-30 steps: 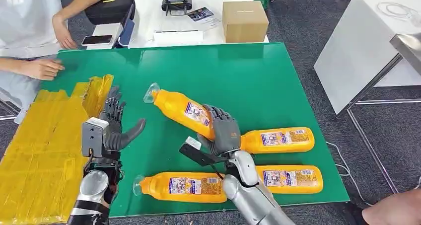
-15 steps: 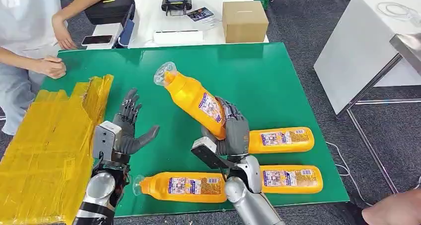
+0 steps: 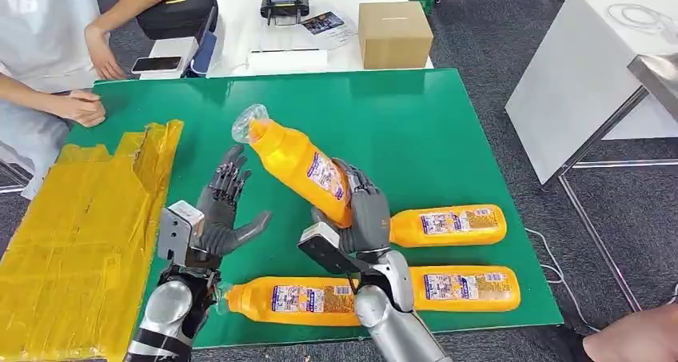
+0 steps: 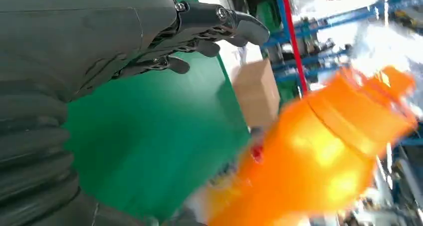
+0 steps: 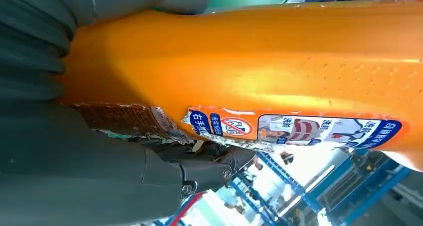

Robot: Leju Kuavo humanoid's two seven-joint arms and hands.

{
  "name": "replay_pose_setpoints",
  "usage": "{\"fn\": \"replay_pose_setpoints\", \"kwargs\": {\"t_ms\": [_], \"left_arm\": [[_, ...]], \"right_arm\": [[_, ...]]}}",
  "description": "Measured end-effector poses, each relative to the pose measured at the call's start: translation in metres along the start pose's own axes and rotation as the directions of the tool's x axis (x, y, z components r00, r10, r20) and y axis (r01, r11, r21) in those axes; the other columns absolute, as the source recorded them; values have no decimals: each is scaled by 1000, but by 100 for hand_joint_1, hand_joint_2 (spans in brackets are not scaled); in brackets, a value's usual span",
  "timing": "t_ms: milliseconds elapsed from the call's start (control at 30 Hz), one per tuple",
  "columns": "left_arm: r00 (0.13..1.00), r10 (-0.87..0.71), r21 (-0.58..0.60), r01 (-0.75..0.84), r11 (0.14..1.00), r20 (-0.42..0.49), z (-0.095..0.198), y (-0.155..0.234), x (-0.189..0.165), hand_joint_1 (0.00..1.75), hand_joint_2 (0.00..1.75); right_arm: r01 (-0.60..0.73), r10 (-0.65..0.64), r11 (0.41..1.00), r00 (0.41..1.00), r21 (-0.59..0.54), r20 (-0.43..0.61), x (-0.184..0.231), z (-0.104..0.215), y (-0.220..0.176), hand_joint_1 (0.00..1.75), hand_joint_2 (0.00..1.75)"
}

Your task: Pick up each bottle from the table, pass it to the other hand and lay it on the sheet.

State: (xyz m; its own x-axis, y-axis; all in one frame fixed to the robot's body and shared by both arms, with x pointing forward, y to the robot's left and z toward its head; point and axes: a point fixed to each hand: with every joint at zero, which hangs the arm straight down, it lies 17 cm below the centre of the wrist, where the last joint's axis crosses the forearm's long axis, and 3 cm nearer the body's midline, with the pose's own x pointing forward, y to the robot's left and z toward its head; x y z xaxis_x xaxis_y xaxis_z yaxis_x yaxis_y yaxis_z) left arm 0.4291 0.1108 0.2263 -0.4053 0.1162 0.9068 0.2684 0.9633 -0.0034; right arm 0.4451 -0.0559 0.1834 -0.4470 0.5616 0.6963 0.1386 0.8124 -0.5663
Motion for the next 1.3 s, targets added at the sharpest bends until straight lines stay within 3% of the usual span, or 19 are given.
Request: {"fn": "replay_pose_setpoints", "kwargs": {"t_ms": [600,933,1300], "left_arm": [[998,63,-35,-63,997,10,0,-12,6,0,175],[997,81,-42,-81,996,9,-1,-12,6,0,175],[967,253,-49,-252,967,22,-1,-10,14,0,175]], "right_arm": [[-14,2,997,989,79,148,58,10,39,175,175],[-18,-2,993,985,114,174,69,16,53,175,175],[-15,-24,980,980,196,199,76,21,79,175,175]]}}
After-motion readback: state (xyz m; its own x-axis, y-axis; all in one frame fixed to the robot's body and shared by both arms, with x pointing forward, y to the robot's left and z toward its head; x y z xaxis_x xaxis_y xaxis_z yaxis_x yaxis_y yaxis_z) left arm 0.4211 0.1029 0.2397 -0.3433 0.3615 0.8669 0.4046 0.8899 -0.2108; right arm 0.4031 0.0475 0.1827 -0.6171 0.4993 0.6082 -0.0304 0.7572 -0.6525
